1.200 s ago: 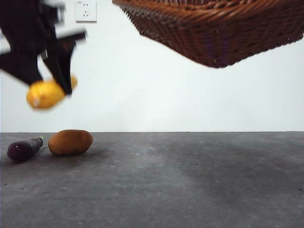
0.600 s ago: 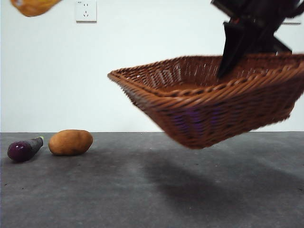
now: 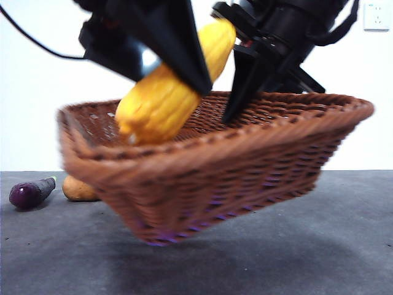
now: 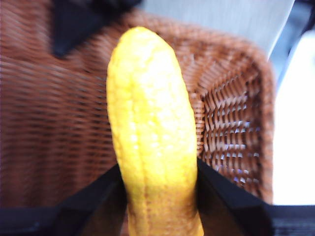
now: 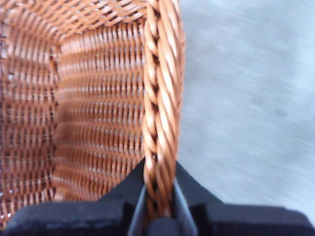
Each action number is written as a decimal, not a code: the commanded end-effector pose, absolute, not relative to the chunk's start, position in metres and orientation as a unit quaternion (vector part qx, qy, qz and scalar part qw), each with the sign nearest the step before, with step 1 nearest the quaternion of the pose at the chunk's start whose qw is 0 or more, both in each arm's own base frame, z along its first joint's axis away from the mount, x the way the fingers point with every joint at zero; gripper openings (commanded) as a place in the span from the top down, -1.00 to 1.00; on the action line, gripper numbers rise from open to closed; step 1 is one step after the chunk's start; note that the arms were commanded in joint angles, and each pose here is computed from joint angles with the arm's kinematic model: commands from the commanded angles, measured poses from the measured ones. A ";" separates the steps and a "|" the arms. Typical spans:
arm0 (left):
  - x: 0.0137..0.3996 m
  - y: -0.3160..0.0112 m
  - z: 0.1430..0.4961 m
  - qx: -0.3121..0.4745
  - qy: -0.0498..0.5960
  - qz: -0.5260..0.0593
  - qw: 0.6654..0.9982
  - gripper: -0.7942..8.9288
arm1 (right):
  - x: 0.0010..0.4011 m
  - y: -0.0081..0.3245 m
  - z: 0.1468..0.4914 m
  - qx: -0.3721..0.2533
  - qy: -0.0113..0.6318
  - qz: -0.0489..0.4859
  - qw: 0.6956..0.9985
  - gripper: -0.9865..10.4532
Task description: Help me put the vegetables on the table into the basket
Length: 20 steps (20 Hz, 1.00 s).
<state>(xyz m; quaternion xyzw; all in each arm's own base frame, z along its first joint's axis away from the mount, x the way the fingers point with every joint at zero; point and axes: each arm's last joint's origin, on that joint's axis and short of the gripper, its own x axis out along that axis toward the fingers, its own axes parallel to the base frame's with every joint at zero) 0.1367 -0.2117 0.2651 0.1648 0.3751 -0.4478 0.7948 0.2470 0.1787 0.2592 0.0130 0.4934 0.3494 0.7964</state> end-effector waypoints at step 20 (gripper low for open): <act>0.145 -0.234 0.253 0.219 0.396 -0.500 0.739 -0.30 | 0.251 0.180 0.256 0.012 0.488 0.339 0.804 0.84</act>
